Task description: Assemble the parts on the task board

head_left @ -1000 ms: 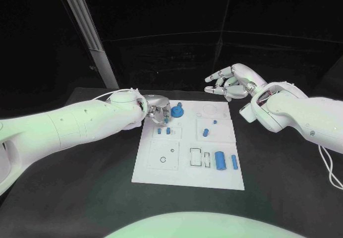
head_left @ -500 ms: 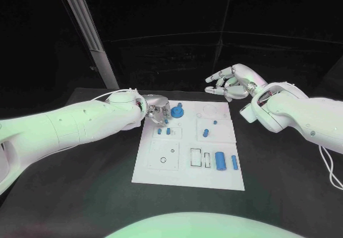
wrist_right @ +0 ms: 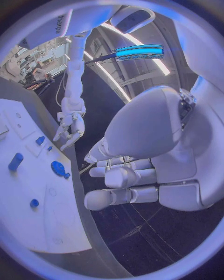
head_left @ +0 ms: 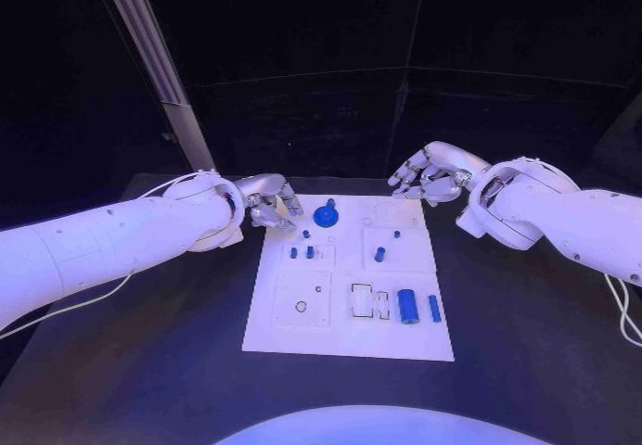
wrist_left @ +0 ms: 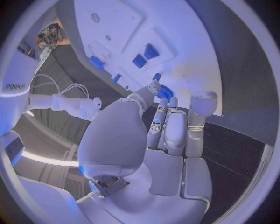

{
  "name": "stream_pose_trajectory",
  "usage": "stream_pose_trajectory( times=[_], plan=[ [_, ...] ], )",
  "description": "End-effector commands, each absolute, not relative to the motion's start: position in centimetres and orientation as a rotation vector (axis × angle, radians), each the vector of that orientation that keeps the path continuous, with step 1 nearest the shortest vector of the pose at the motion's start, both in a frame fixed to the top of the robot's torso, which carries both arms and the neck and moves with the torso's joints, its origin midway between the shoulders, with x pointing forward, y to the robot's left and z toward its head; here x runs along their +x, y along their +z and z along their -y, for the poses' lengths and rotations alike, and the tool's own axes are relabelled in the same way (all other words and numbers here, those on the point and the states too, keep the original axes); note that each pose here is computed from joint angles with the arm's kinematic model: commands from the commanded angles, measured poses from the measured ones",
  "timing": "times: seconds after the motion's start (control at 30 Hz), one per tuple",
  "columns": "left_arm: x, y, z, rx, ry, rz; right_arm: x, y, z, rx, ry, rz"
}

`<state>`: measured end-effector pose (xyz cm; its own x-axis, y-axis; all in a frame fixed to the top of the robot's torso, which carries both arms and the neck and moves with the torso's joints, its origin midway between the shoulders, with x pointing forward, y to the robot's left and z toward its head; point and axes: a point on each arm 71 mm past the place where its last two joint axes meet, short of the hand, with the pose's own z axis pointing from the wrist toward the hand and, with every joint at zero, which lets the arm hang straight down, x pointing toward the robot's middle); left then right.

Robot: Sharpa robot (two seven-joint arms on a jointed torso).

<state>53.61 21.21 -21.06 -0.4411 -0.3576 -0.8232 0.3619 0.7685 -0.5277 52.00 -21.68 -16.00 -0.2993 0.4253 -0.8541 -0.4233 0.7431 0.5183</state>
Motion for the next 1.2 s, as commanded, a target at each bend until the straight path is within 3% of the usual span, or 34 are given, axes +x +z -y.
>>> stream_pose_trajectory(
  times=[0.03, 0.23, 0.53, 1.2],
  plan=[
    [53.3, -19.3, -21.4, -0.464, -1.253, -1.661, 51.7, -17.1, 21.7, -0.263, 0.608, -1.745],
    [52.6, -18.5, -22.4, -0.794, -1.476, -1.479, 51.4, -18.1, 21.8, -0.377, 0.495, -1.715],
    [51.6, -18.1, -23.0, -1.008, -1.561, -1.341, 50.7, -19.2, 21.1, -0.473, 0.425, -1.692],
    [50.7, -18.3, -22.6, -1.079, -1.593, -1.324, 50.5, -21.8, 19.7, -0.510, 0.450, -1.724]
  ],
)
